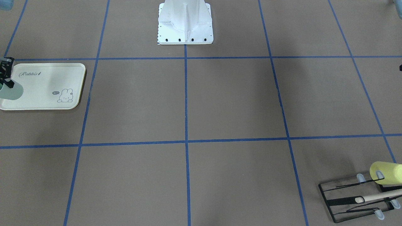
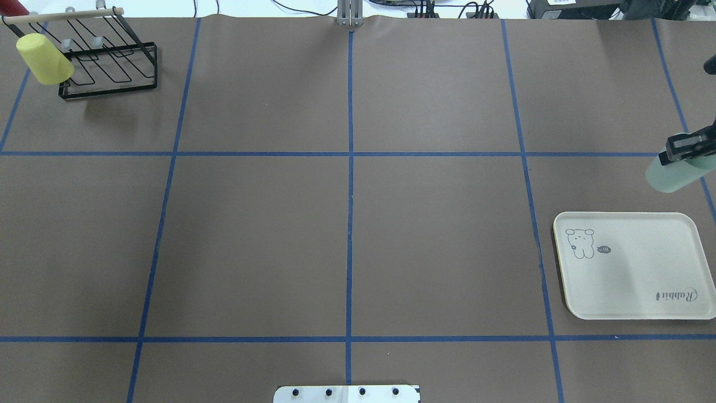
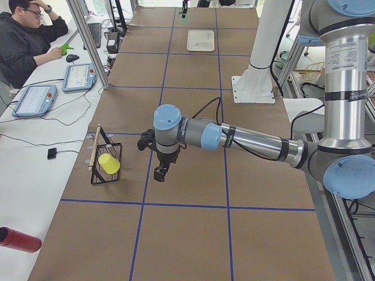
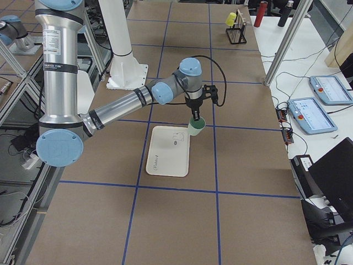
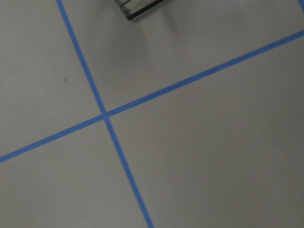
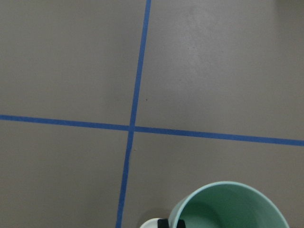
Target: Left arm grabs green cup and hands to right arm on tray
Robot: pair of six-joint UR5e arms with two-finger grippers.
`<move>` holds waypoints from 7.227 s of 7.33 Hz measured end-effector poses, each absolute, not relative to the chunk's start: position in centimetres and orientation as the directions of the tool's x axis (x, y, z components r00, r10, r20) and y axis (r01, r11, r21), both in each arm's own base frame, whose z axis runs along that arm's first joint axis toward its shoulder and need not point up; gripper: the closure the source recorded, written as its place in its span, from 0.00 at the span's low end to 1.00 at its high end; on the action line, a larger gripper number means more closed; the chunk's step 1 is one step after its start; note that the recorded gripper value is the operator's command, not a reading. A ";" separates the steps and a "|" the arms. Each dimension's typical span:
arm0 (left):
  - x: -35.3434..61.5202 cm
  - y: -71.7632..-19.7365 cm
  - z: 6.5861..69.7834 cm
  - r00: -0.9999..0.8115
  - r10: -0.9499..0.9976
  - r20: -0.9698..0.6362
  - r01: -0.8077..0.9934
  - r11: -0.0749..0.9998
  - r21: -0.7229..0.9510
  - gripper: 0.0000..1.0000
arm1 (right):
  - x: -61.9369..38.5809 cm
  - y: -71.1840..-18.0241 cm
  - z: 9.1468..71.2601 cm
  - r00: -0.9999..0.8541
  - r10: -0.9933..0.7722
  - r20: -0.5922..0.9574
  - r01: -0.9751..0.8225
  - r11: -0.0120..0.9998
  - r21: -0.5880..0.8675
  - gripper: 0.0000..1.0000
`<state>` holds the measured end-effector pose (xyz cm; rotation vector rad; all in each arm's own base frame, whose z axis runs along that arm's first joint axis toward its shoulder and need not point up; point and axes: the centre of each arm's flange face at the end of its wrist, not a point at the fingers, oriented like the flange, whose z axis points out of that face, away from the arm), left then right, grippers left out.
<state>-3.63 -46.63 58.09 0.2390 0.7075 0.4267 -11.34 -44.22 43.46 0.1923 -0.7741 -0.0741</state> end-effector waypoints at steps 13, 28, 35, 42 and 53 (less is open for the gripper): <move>-5.0 -47.4 61.4 0.664 0.466 -0.584 -0.318 0.884 0.344 0.00 | -23.7 -33.5 49.5 0.779 -0.107 0.617 -0.078 0.961 0.264 1.00; -5.0 -47.5 61.4 0.663 0.468 -0.584 -0.318 0.883 0.345 0.00 | -23.3 -33.5 48.4 0.765 -0.083 0.639 -0.132 0.951 0.281 0.00; -5.1 -47.2 62.7 0.684 0.397 -0.612 -0.277 0.917 0.285 0.00 | -2.7 -46.5 50.0 0.807 -0.306 0.504 0.186 0.943 0.274 0.00; -7.7 -46.9 67.5 0.709 0.317 -0.629 -0.212 0.948 0.239 0.00 | 9.4 -41.6 67.0 0.737 -0.153 0.659 0.119 0.988 0.096 0.00; -8.0 -47.0 63.6 0.714 0.277 -0.643 -0.194 0.961 0.199 0.00 | 9.4 -41.4 67.4 0.738 -0.136 0.661 0.060 0.989 0.137 0.00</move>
